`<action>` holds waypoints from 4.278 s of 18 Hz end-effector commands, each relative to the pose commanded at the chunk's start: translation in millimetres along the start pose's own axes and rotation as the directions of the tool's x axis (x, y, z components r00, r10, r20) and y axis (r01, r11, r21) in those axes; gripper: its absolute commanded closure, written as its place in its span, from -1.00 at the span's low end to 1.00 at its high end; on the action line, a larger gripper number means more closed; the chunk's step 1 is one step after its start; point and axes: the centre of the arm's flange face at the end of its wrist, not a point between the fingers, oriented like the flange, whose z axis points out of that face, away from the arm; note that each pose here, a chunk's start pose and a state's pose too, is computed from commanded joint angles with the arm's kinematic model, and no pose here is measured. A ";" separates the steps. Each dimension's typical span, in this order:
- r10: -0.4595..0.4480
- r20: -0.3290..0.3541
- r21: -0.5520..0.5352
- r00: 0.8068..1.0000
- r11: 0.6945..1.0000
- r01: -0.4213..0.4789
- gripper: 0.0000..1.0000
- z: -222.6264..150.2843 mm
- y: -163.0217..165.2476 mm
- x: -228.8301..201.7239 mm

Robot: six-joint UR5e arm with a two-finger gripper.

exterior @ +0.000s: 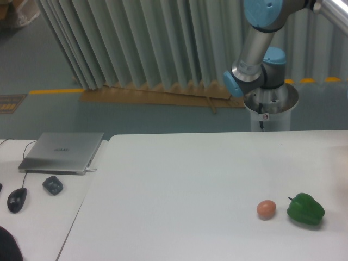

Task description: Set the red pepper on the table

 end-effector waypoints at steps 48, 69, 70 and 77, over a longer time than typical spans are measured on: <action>-0.057 -0.001 0.027 0.998 0.998 0.057 0.00 -0.4 -6.6 -16.0; -0.023 -0.140 0.046 0.990 0.998 0.030 0.00 -78.8 -20.1 54.3; -0.019 -0.152 0.037 0.988 0.999 0.025 -0.01 -80.9 -21.1 60.6; 0.043 -0.186 0.014 0.982 0.999 -0.042 0.00 -85.9 -38.1 107.1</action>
